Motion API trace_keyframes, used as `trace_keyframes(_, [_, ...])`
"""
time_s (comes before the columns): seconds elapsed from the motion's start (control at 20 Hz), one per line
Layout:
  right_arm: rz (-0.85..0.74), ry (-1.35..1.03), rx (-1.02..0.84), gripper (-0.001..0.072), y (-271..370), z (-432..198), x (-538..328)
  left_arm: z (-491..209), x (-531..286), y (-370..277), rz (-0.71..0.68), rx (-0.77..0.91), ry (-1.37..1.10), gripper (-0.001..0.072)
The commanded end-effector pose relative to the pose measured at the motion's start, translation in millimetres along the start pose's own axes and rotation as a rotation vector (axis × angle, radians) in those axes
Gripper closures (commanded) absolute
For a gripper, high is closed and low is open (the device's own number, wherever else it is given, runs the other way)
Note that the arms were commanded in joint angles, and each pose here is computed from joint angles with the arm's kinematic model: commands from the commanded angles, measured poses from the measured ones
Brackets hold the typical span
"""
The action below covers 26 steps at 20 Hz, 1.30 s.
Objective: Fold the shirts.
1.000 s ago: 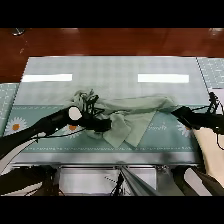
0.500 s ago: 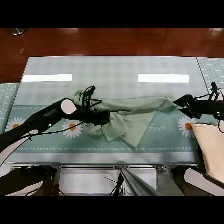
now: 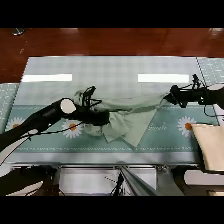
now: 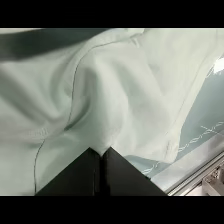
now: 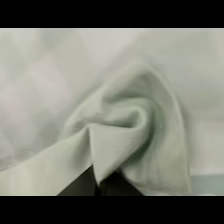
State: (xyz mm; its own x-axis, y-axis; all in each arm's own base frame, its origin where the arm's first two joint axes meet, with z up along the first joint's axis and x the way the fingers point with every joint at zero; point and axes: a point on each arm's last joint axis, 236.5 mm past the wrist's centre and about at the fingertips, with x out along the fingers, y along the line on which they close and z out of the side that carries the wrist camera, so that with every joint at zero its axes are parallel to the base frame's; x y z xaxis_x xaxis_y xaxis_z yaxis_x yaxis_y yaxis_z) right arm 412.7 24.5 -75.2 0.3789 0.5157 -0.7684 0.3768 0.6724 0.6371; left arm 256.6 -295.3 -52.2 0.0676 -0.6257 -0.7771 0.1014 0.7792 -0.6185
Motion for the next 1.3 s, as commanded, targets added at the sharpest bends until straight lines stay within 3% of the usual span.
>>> trace_keyframes(0.0, [0.067, 0.037, -0.109, 0.0684, 51, 13, -16, 23, -26, -9, -0.03, 0.051, -0.058, 0.0688])
trace_keyframes(0.1, [0.103, -0.056, -0.278, 0.0685, 108, 42, -71, 79, -100, -35, -0.089, 0.112, -0.246, 0.0688])
trace_keyframes(0.25, [0.144, -0.367, -0.56, 0.0685, 221, 72, -208, 156, -296, -96, -0.155, 0.234, -0.736, 0.0688])
trace_keyframes(0.4, [0.199, -0.6, -0.795, 0.0685, 304, 12, -335, 131, -455, -159, -0.155, 0.406, -1.06, 0.0689])
trace_keyframes(0.5, [0.16, -0.763, -0.895, 0.0685, 322, -31, -399, 94, -518, -190, -0.11, 0.512, -1.186, 0.0688])
trace_keyframes(0.9, [0.053, -1.145, -1.046, 0.0685, 313, -196, -528, -16, -602, -228, 0.193, 0.722, -1.386, 0.0689])
trace_keyframes(1.25, [-0.03, -1.144, -0.99, 0.0685, 286, -211, -531, -49, -593, -190, 0.402, 0.681, -1.315, 0.0688])
